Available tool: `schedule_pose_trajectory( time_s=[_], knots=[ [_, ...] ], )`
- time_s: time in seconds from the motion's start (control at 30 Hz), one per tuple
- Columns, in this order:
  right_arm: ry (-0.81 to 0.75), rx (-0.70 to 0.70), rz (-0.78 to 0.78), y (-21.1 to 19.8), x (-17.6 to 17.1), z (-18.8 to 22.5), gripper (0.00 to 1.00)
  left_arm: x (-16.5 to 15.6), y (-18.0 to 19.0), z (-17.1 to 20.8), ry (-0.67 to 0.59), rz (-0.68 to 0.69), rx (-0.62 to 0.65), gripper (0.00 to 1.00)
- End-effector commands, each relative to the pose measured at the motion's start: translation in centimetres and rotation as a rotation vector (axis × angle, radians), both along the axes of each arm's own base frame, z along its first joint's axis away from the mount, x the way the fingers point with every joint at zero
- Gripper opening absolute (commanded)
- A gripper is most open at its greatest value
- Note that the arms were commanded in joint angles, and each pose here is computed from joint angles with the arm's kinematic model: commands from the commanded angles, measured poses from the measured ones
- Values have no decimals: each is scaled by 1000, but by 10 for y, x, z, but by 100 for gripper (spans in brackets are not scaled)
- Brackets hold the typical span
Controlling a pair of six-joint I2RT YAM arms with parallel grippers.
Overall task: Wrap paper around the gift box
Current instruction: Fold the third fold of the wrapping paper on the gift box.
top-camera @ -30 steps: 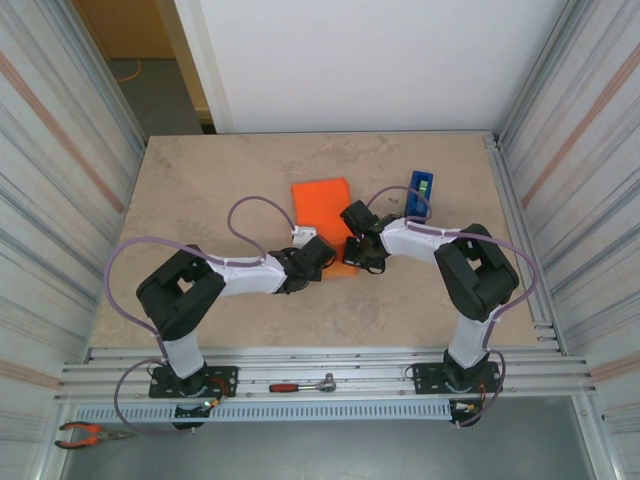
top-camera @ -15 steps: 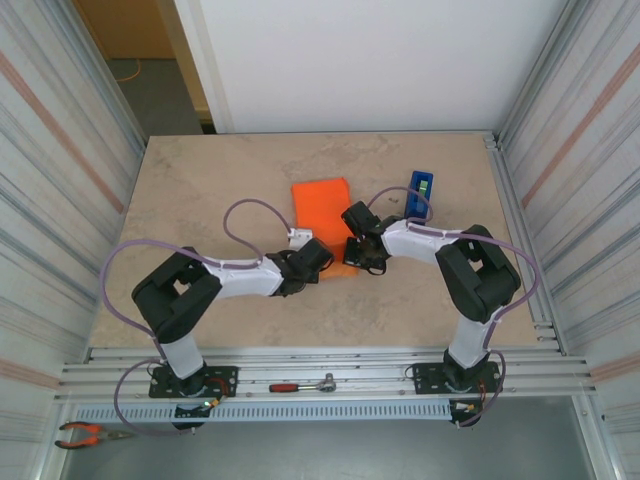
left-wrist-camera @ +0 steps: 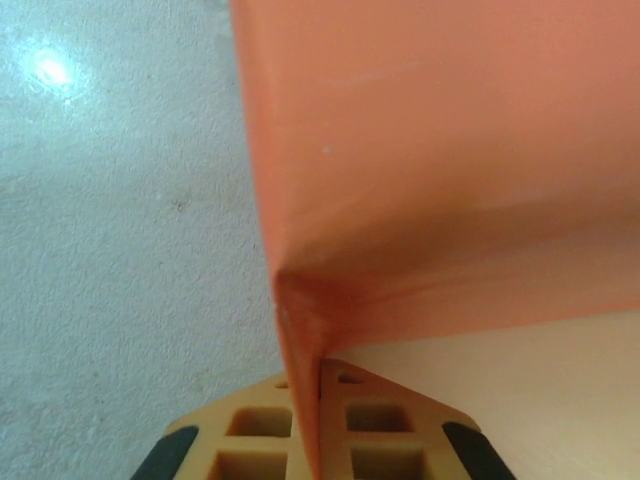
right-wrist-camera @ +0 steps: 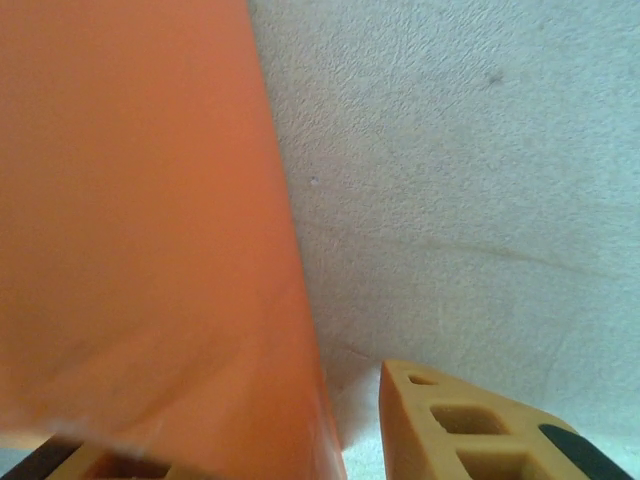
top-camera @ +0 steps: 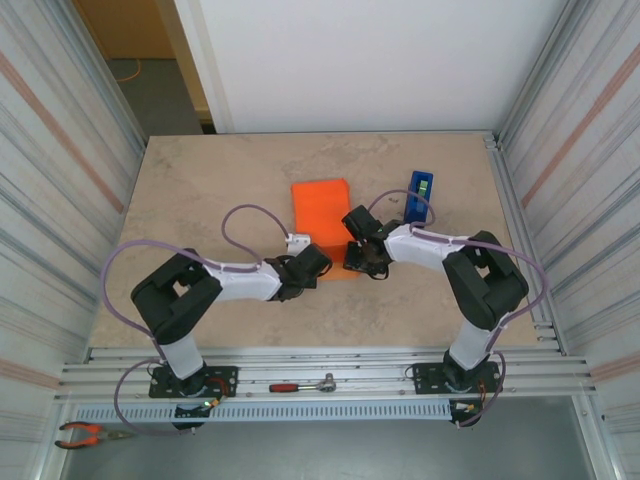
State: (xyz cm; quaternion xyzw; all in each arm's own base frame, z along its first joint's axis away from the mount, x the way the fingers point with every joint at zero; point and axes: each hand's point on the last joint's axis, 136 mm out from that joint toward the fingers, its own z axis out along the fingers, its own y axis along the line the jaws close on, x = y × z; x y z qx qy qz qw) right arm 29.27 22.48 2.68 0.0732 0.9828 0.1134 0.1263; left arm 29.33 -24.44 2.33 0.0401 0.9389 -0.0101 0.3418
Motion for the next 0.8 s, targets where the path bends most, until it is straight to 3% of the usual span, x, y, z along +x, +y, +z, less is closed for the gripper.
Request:
schedule_pose_trajectory(
  time_s=[0.0, 0.3, 0.63, 0.7, 0.77],
  knots=[
    [2, -5, -7, -7, -8, 9, 38, -5, 1, 8, -17, 8, -18, 0],
    [1, 1, -7, -7, -11, 11, 38, -16, 7, 8, -16, 7, -8, 0],
    [18, 0, 7, -4, -18, 3, 32, -19, 11, 4, -8, 15, 0, 0],
    [24, 0, 16, -1, -19, 1, 26, -18, 10, 3, -6, 16, 1, 0],
    [19, 3, 25, 2, -19, 2, 13, -18, 10, 2, -5, 15, 1, 0]
  ],
)
